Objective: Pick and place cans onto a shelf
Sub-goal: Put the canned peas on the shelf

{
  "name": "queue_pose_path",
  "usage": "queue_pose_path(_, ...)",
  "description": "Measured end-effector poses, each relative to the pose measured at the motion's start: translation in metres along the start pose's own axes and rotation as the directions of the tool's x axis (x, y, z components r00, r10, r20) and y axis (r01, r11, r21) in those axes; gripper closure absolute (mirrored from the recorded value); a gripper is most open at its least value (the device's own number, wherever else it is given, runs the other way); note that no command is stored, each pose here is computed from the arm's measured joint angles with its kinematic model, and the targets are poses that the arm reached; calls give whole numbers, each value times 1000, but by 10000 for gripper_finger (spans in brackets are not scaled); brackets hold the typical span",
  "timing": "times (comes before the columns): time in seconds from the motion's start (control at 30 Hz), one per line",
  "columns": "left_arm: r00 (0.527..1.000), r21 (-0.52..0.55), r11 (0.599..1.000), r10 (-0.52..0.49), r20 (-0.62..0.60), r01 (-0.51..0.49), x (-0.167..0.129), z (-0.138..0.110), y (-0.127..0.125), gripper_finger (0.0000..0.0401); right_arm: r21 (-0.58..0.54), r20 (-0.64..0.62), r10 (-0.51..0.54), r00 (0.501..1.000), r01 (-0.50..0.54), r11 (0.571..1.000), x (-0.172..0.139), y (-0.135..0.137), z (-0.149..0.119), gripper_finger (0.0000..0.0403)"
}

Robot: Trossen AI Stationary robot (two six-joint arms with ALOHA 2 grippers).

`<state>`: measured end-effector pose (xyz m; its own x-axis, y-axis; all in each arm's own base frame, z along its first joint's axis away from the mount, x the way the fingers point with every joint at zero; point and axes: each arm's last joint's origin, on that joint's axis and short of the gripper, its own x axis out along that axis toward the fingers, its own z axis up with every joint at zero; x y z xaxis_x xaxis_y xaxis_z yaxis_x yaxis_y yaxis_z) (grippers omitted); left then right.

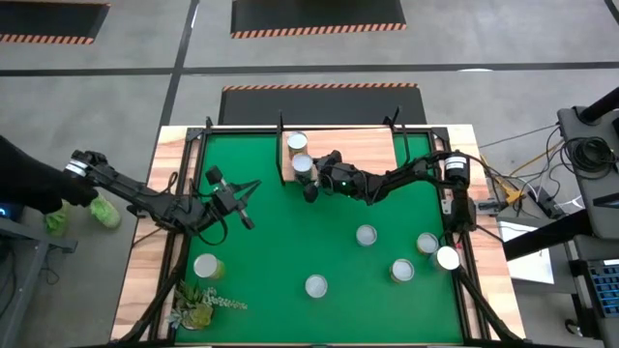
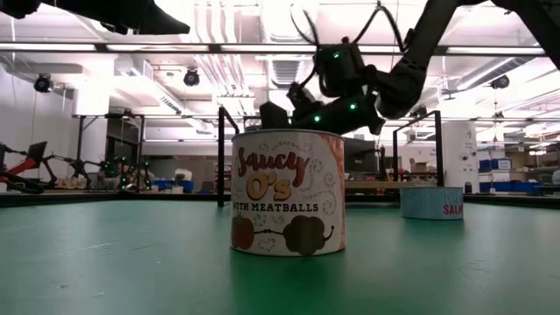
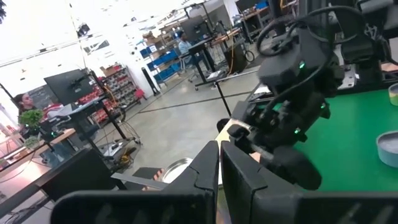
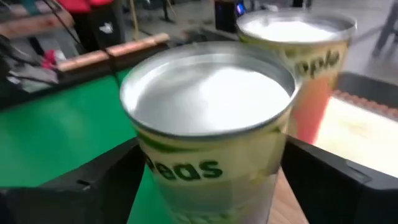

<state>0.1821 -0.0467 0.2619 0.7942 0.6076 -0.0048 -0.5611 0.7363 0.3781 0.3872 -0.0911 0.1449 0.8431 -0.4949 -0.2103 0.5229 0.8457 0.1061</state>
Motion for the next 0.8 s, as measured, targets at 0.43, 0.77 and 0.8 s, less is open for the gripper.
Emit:
queue_pose_path(0.43, 1000, -8, 1000, -1, 3, 1, 0, 0, 0, 401, 24, -157, 100, 982, -98, 995, -10, 2, 34, 38)
queue_pose_path(0.77, 1000, -8, 1000, -1, 3, 1, 0, 0, 0, 401, -87, -339, 46, 940, -80, 993, -53, -5, 76, 49)
queue_pose_path(0.8, 1000, -8, 1000, -1, 3, 1, 0, 0, 0, 401, -90, -350, 43, 936, -80, 993, -58, -6, 77, 58)
